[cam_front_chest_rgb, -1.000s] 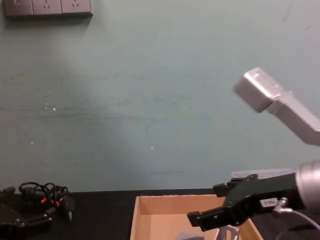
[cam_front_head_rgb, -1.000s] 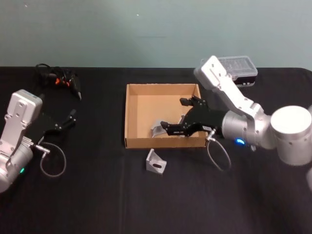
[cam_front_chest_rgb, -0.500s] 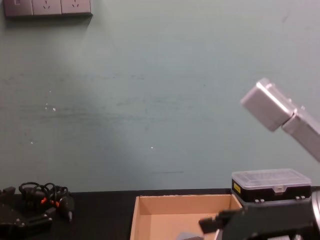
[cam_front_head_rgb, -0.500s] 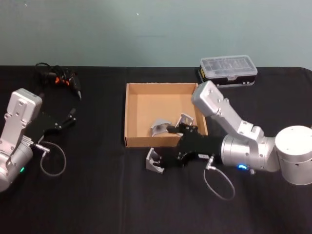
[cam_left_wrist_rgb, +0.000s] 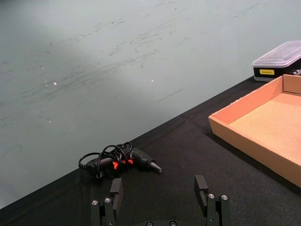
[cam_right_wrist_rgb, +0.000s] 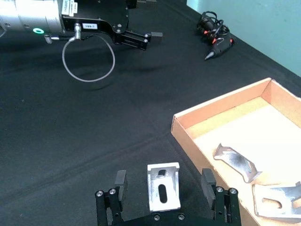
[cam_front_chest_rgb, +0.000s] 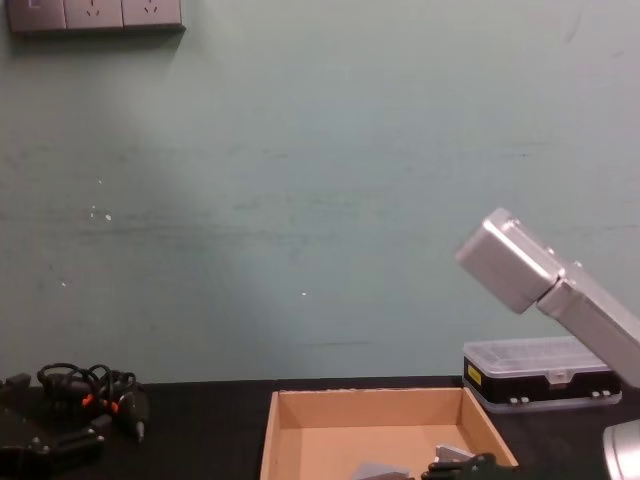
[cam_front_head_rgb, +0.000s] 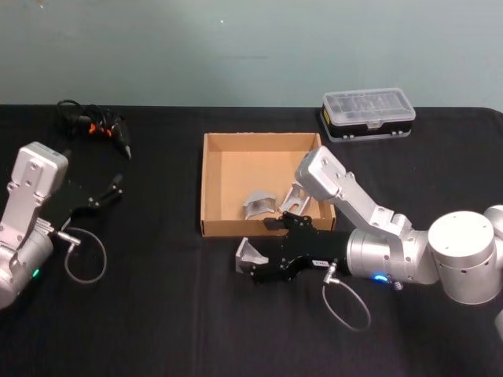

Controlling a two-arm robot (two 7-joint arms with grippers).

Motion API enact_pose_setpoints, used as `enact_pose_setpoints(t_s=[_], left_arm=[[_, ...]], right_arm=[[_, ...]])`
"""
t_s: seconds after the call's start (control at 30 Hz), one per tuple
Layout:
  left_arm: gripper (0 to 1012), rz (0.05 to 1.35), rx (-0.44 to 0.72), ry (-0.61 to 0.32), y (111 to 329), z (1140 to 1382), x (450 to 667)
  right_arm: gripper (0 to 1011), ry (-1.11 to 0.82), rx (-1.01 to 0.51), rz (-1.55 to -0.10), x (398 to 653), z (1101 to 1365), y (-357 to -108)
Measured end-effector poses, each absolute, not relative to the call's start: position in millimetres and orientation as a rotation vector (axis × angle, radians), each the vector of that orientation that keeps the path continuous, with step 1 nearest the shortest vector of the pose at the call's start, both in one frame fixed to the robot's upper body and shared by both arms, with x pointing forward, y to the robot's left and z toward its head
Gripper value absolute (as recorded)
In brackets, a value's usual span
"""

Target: Use one hand to pick up the angle iron from the table and place it into the box.

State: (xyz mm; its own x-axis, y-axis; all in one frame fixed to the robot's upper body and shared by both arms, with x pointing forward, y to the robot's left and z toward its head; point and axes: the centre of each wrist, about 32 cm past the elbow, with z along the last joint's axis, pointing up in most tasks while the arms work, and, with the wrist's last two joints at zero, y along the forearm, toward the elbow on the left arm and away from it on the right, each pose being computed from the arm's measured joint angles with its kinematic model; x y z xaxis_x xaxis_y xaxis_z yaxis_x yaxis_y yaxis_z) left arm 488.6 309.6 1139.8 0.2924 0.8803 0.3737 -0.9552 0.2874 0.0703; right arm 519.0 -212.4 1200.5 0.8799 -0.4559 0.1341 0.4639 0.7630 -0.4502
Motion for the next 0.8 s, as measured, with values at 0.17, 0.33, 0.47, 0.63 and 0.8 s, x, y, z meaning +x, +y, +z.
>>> enact_pose_setpoints(t_s=[0.17,0.33,0.47,0.63,0.8], left_arm=[[1000,1.248,0.304,-0.285,310,1140,489],[1000,1.248,0.304,-0.285,310,1140,489],[1000,1.248,0.304,-0.285,310,1140,489],[1000,1.248,0.304,-0.285,310,1140,489],[1000,1.248,0.304,-0.285,310,1140,489]], right_arm=[[1000,-0.005,-0.5,-0.504,522,1195,-210],[1000,0.0,-0.503,-0.5,523,1192,-208],[1000,0.003,-0.506,-0.499,524,1189,-205],[1000,0.011,-0.508,-0.501,525,1185,-203],[1000,0.018,-0.511,-0.506,527,1181,-201]])
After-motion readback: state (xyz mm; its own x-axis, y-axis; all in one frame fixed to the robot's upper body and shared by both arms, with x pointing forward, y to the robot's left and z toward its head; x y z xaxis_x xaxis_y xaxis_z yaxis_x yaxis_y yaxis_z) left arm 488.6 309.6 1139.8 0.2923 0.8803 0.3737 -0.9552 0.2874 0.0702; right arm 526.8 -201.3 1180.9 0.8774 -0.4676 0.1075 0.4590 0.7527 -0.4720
